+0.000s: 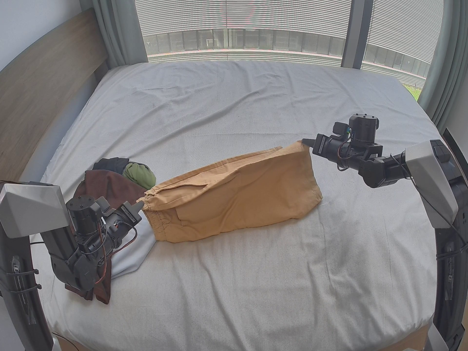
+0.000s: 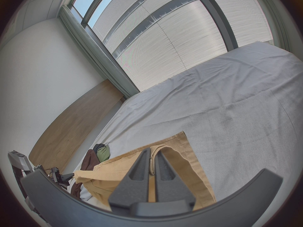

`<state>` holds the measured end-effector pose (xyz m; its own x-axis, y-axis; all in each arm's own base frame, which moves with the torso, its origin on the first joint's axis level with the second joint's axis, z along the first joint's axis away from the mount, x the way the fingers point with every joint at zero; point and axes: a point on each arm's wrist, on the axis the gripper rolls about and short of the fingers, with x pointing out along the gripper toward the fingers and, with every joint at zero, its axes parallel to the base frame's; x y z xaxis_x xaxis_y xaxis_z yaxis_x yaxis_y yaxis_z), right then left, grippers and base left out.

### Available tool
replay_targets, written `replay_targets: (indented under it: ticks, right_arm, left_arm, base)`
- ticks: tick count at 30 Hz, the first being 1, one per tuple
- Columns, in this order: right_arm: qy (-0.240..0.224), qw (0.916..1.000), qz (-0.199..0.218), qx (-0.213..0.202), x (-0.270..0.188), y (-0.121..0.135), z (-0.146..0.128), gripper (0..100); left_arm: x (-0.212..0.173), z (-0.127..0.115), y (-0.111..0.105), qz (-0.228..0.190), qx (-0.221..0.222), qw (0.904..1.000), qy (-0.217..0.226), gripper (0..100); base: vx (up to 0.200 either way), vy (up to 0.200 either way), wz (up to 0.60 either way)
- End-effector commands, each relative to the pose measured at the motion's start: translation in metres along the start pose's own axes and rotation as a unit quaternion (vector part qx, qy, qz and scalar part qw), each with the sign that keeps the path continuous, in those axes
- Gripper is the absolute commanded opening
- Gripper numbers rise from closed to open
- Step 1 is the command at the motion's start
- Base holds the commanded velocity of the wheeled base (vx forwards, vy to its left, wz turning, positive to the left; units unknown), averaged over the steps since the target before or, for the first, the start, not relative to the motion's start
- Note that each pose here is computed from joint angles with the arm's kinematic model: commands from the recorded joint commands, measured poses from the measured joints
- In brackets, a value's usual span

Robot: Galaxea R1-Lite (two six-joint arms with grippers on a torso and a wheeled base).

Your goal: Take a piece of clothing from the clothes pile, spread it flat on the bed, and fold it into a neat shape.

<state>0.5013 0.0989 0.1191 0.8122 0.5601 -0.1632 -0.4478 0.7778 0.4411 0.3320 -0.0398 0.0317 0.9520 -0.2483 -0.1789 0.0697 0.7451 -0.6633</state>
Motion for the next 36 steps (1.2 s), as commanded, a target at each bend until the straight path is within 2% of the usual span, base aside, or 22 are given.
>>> replay_targets:
  ticks: [1, 11, 12, 13, 23, 30, 36]
  right_arm:
    - [-0.004, 1.0, 0.004, -0.003, 0.002, 0.003, 0.002, 0]
    - [-0.007, 0.9999, 0.007, -0.004, 0.009, 0.0, 0.002, 0]
    - [-0.009, 0.9999, 0.007, -0.005, 0.011, -0.001, 0.003, 100]
    - [-0.013, 0.9999, 0.008, -0.006, 0.013, -0.001, 0.004, 100]
    - [-0.037, 0.9993, 0.0, -0.007, 0.019, 0.002, 0.01, 100]
    - [-0.009, 0.9999, -0.007, 0.002, -0.004, 0.017, 0.006, 100]
    - [0.002, 1.0, 0.002, 0.002, -0.031, 0.034, -0.009, 100]
  left_arm:
    - [0.003, -0.001, 0.005, 0.004, -0.001, 1.0, 0.0, 0]
    - [0.004, 0.004, 0.007, 0.004, -0.009, 0.9999, -0.006, 0]
    - [0.005, 0.004, 0.008, 0.003, -0.01, 0.9999, -0.007, 0]
    - [0.006, 0.005, 0.007, 0.001, -0.01, 0.9999, -0.008, 100]
    - [0.012, 0.017, 0.011, 0.003, -0.02, 0.9991, -0.037, 100]
    - [0.009, 0.019, 0.007, -0.001, -0.02, 0.9991, -0.038, 100]
    - [-0.001, 0.021, -0.009, -0.017, -0.017, 0.9991, -0.036, 100]
  base:
    - [0.0, 0.0, 0.0]
    - [0.0, 0.0, 0.0]
    - [0.0, 0.0, 0.0]
    - [0.0, 0.0, 0.0]
    - [0.0, 0.0, 0.0]
    - [0.0, 0.0, 0.0]
    - [0.0, 0.0, 0.0]
